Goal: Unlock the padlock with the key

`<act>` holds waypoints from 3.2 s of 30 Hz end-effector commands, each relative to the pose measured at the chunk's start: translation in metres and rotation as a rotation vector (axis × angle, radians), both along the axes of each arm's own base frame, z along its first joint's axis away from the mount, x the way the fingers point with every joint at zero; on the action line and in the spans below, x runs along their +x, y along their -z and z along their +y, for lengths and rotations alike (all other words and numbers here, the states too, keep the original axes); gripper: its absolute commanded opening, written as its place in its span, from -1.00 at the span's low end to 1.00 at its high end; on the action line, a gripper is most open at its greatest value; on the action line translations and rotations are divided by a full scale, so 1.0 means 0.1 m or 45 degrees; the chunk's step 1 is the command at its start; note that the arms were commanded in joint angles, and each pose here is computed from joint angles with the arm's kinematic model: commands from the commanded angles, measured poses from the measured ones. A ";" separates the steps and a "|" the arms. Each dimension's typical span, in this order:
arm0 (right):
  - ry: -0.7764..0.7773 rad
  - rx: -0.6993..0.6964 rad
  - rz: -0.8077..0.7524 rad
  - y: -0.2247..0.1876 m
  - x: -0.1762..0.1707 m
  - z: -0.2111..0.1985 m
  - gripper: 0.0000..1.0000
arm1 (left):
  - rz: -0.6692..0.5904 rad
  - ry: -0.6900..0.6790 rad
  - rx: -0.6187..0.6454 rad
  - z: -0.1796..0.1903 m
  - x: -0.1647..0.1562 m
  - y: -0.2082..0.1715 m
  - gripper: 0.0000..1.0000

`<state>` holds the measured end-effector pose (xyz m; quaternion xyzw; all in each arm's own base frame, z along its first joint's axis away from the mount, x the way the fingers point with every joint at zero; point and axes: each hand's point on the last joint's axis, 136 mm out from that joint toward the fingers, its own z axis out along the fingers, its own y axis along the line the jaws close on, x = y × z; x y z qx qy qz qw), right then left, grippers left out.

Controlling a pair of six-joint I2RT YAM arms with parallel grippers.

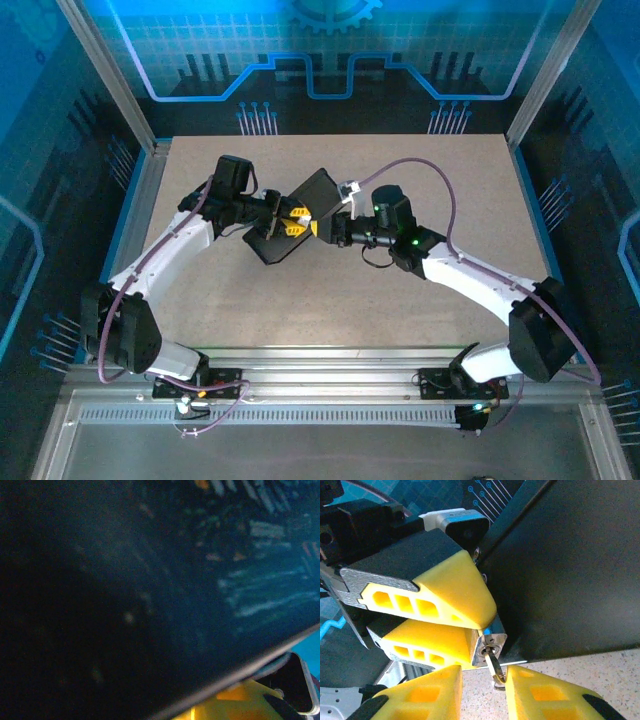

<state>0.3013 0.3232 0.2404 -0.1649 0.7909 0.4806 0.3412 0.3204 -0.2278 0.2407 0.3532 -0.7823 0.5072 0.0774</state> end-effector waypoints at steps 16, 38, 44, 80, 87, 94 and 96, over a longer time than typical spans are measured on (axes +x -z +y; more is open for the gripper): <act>0.077 0.291 0.203 0.08 0.15 0.01 -0.87 | -0.314 0.126 -0.078 -0.06 -0.01 -0.50 -1.00; 0.226 0.699 0.448 -0.27 -0.01 -0.08 -1.00 | -1.039 0.350 0.034 -0.19 0.18 -0.44 -1.00; 0.285 0.835 0.489 -0.33 0.00 -0.18 -1.00 | -1.214 0.353 -0.027 -0.29 0.23 -0.44 -1.00; 0.298 -0.250 -0.308 -0.37 -0.39 -1.00 -0.09 | -0.807 0.374 0.007 -0.28 0.23 -0.25 -1.00; 0.038 -0.834 -1.011 -0.17 -0.36 -0.79 0.19 | -0.492 0.340 -0.062 -0.25 0.17 -0.18 -1.00; -0.092 -1.163 -1.629 -0.08 -0.27 -0.41 0.06 | -0.242 0.283 -0.090 -0.18 0.08 -0.09 -1.00; -0.125 -1.242 -1.719 -0.05 -0.21 -0.35 0.03 | -0.166 0.285 -0.080 -0.17 0.03 -0.05 -1.00</act>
